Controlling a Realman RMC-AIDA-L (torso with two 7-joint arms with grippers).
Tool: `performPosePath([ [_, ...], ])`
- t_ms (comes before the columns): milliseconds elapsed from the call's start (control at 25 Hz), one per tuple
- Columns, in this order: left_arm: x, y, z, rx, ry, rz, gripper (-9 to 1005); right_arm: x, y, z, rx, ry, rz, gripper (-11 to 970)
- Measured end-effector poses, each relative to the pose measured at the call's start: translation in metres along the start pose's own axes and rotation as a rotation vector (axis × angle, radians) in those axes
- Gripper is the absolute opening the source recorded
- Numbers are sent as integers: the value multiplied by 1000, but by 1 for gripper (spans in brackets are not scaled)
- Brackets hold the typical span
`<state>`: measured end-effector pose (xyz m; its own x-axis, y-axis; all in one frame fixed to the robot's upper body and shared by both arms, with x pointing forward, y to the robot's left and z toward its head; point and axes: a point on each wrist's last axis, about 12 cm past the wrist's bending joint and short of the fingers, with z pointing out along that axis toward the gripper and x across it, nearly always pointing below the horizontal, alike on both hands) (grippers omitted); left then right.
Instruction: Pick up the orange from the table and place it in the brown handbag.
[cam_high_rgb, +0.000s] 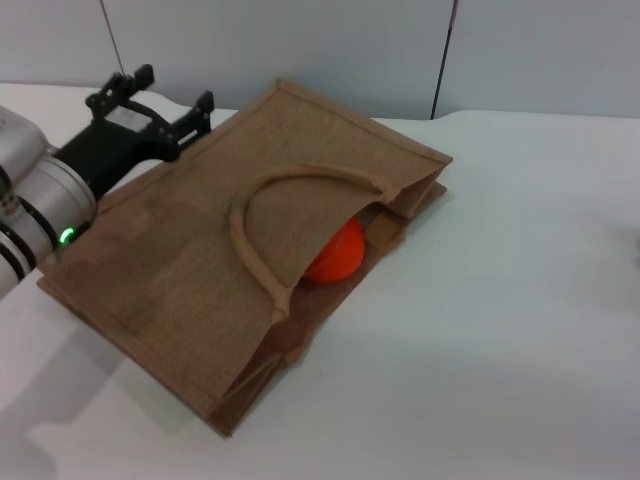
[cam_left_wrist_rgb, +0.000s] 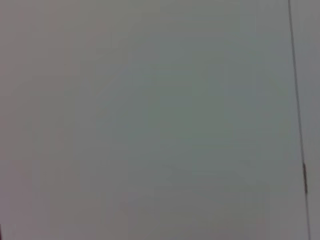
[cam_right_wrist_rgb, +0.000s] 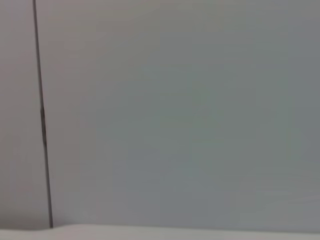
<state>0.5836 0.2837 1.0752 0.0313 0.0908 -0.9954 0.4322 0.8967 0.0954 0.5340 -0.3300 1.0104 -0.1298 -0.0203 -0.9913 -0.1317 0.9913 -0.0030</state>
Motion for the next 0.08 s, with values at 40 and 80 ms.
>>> performPosePath([
  [40, 2, -2, 1, 9, 8, 7, 859, 0, 0, 1, 0, 7, 0, 886],
  [80, 4, -5, 2, 20, 20, 16, 859, 1, 1, 1, 0, 11, 1, 886],
])
